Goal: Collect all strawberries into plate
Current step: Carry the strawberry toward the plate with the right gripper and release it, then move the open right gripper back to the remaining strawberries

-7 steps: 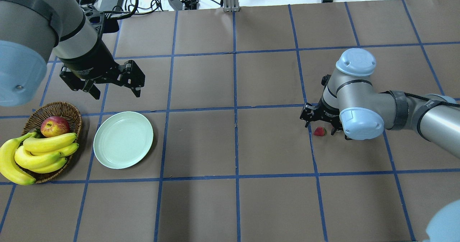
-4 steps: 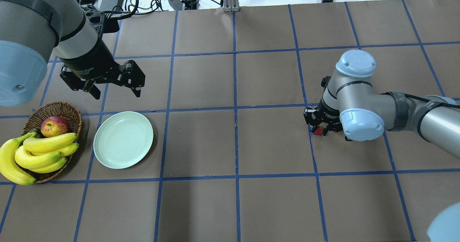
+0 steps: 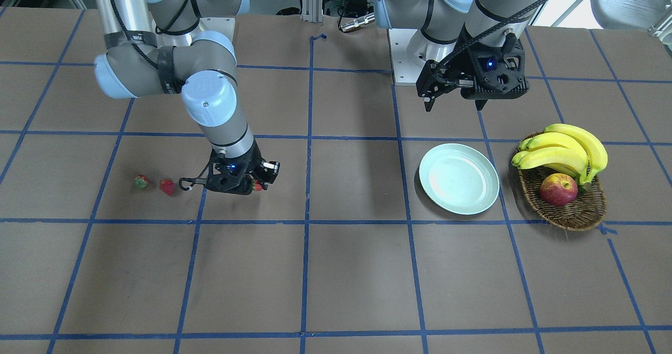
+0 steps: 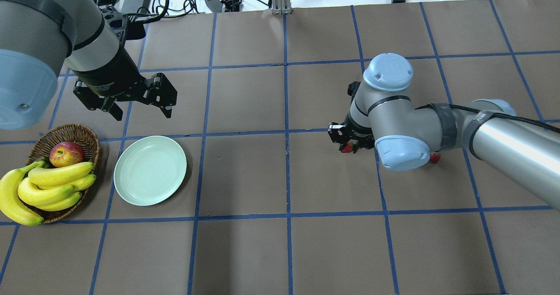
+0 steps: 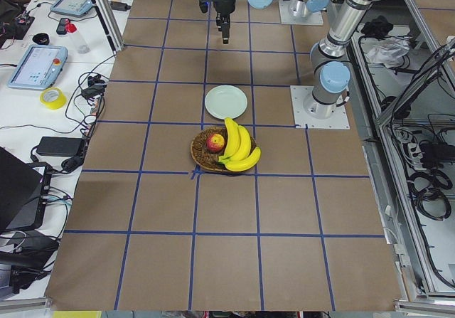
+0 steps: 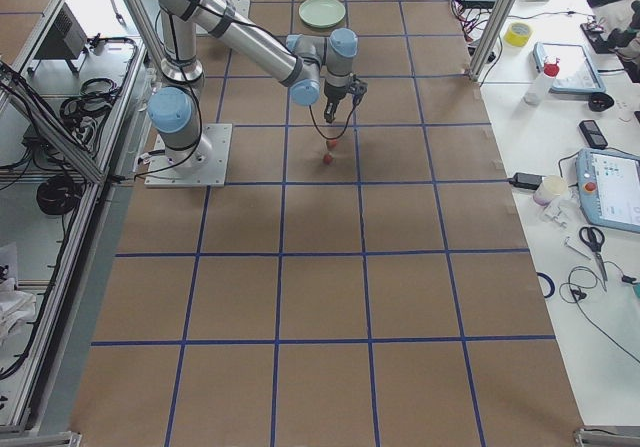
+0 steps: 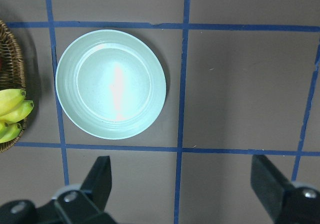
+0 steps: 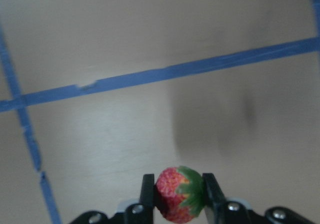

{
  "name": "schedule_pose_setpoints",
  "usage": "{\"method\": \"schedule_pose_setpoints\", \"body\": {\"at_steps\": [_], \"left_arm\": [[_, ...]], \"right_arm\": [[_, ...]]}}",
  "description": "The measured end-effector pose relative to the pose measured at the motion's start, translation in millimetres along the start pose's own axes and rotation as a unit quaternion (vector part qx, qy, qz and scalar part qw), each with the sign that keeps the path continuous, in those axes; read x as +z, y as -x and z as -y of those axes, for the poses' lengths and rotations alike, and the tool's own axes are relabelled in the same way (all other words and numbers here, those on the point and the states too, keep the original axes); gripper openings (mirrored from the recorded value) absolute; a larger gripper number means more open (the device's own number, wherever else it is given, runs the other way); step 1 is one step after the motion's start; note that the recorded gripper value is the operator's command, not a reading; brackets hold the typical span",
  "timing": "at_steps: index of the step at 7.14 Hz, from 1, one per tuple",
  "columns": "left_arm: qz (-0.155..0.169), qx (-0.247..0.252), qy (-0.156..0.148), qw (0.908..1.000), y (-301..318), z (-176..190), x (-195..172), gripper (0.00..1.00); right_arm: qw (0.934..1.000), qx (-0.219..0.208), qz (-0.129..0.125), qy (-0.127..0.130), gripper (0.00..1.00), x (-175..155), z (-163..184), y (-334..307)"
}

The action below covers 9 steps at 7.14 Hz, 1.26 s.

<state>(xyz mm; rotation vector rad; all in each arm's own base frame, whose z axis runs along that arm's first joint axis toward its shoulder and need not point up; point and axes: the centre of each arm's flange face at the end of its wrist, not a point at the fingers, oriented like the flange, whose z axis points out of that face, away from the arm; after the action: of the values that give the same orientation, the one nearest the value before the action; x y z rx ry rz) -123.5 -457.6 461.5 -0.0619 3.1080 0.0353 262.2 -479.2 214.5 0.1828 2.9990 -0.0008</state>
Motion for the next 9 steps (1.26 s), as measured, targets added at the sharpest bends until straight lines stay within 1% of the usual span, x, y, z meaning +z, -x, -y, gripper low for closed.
{"method": "schedule_pose_setpoints", "body": {"at_steps": [1, 2, 3, 4, 5, 6, 7, 8, 9], "left_arm": [[0.0, 0.0, 0.0, 1.0, -0.1, 0.0, 0.0, 1.0], [0.0, 0.0, -0.001, 1.0, 0.0, 0.1, -0.3, 1.0], [0.0, 0.0, -0.001, 1.0, 0.1, 0.2, -0.5, 1.0], [0.0, 0.0, -0.001, 1.0, 0.1, 0.0, -0.8, 1.0], [-0.001, 0.0, -0.002, 1.0, 0.0, -0.4, -1.2, 1.0], [-0.004, 0.0, -0.002, 1.0, -0.8, -0.6, -1.5, 1.0], [-0.009, 0.0, -0.002, 1.0, -1.6, -0.8, -1.8, 1.0], [-0.011, 0.0, -0.002, 0.9999, -2.0, -0.7, -1.9, 1.0], [-0.012, 0.0, -0.002, 0.9999, -2.3, -0.8, -2.0, 1.0]], "right_arm": [[0.9994, -0.022, 0.026, 0.004, 0.04, 8.1, -8.6, 34.7], [0.9979, -0.03, 0.056, 0.012, 0.05, 17.9, -16.8, 64.3], [0.9965, -0.027, 0.076, 0.022, 0.06, 27.3, -23.3, 88.7], [0.9957, -0.019, 0.085, 0.032, 0.1, 35.9, -28.6, 109.6], [0.9953, -0.009, 0.087, 0.041, 0.13, 45.9, -34.0, 127.9], [0.9952, -0.002, 0.085, 0.048, 0.92, 54.6, -38.4, 140.2], [0.9954, -0.001, 0.082, 0.049, 1.0, 58.3, -41.6, 145.4], [0.9964, 0.0, 0.073, 0.044, 1.0, 59.2, -43.0, 144.8], [0.9977, -0.001, 0.06, 0.033, 1.0, 55.9, -42.4, 142.0]]}}
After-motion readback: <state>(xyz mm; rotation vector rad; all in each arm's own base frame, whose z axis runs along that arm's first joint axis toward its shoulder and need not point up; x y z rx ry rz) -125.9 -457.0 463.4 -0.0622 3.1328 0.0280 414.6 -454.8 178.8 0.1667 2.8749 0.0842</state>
